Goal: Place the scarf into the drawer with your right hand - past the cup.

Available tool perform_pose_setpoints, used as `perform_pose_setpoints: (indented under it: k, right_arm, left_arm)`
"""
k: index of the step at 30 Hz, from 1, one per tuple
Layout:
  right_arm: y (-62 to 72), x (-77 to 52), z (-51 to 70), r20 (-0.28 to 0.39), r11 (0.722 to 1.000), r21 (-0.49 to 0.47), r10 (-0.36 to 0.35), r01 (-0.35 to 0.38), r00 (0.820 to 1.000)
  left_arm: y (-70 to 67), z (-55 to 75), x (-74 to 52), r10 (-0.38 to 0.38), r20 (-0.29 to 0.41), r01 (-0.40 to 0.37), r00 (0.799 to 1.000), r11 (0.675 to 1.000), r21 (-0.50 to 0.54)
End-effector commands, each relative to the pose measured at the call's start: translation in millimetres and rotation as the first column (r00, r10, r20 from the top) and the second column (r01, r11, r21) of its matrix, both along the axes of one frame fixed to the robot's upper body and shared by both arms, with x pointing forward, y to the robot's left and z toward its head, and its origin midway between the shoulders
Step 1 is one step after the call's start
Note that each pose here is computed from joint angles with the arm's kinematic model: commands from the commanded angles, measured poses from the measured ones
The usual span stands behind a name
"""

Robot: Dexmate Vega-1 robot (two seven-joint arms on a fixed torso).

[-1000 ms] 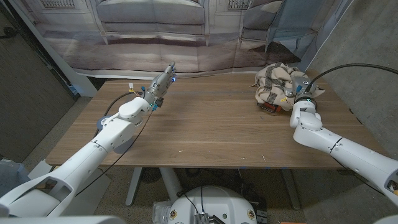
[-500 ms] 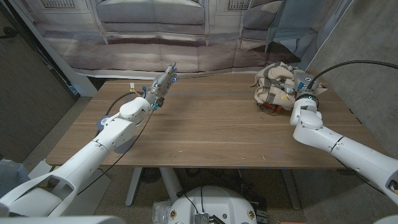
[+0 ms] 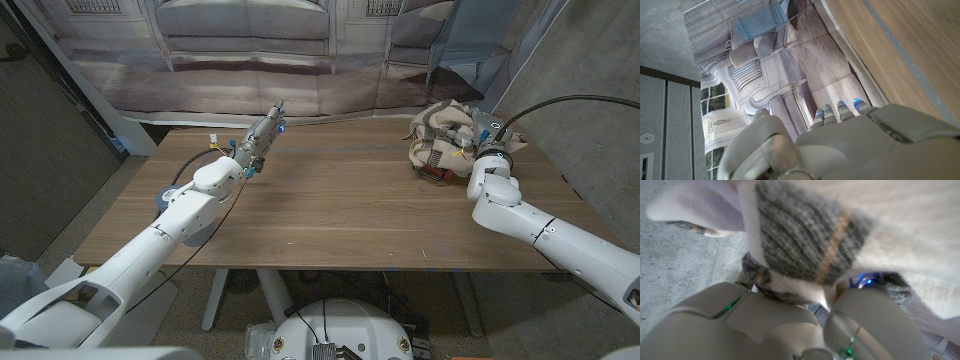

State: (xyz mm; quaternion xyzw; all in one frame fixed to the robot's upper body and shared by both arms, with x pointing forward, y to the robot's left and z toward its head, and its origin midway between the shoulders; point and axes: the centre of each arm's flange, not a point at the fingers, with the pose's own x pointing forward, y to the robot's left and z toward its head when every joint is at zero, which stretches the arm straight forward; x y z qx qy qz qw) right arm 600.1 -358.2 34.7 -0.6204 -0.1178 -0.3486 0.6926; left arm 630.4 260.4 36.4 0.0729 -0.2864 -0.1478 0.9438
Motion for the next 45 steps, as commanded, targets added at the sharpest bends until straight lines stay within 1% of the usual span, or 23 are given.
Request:
perform_pose_setpoints:
  k: [1, 9, 14, 16, 19, 24, 29, 33, 40, 45]
  right_arm:
    - [-1.1, -4.4, -1.7, -0.024, 0.997, 0.016, 0.076, -0.075, 0.997]
    - [0.2, -10.5, -0.3, -0.020, 0.997, 0.019, 0.076, -0.076, 0.997]
    - [2.8, -18.0, 5.9, -0.007, 0.997, 0.008, 0.081, -0.081, 0.997]
    - [3.3, -19.6, 7.0, -0.004, 0.996, 0.000, 0.094, -0.094, 0.996]
    - [3.9, -25.9, 10.6, 0.014, 0.992, -0.007, 0.124, -0.124, 0.992]
    - [3.1, -30.7, 15.4, 0.019, 0.991, -0.007, 0.133, -0.132, 0.991]
    - [3.0, -35.0, 19.8, 0.022, 0.986, -0.024, 0.167, -0.166, 0.986]
    - [2.7, -37.9, 22.7, 0.033, 0.986, -0.024, 0.168, -0.167, 0.985]
    - [3.8, -46.4, 33.6, 0.039, 0.984, -0.038, 0.177, -0.175, 0.983]
    - [5.5, -53.3, 43.1, 0.037, 0.979, -0.051, 0.198, -0.196, 0.979]
  left_arm:
    - [-3.1, -0.6, 0.1, -0.004, -0.003, 0.004, 1.000, 1.000, 0.002]
    - [-4.0, -0.4, -2.3, -0.003, 0.000, 0.003, 1.000, 1.000, 0.006]
    - [-5.5, -1.5, -2.2, -0.009, -0.001, 0.009, 1.000, 1.000, 0.003]
    - [-5.9, -1.4, -2.3, -0.009, 0.001, 0.009, 1.000, 1.000, 0.005]
    - [-7.4, -0.5, -3.2, -0.015, 0.005, 0.015, 1.000, 1.000, 0.008]
    - [-6.1, -0.7, -4.1, -0.010, 0.005, 0.010, 1.000, 1.000, 0.008]
    - [-4.5, -1.0, -4.4, -0.008, 0.002, 0.008, 1.000, 1.000, 0.002]
    - [-4.7, -0.8, -5.0, -0.005, 0.007, 0.005, 1.000, 1.000, 0.005]
    - [-4.3, -1.0, -4.9, -0.009, 0.008, 0.009, 1.000, 1.000, -0.001]
    - [-4.6, -1.7, -5.5, -0.013, 0.014, 0.014, 1.000, 1.000, -0.008]
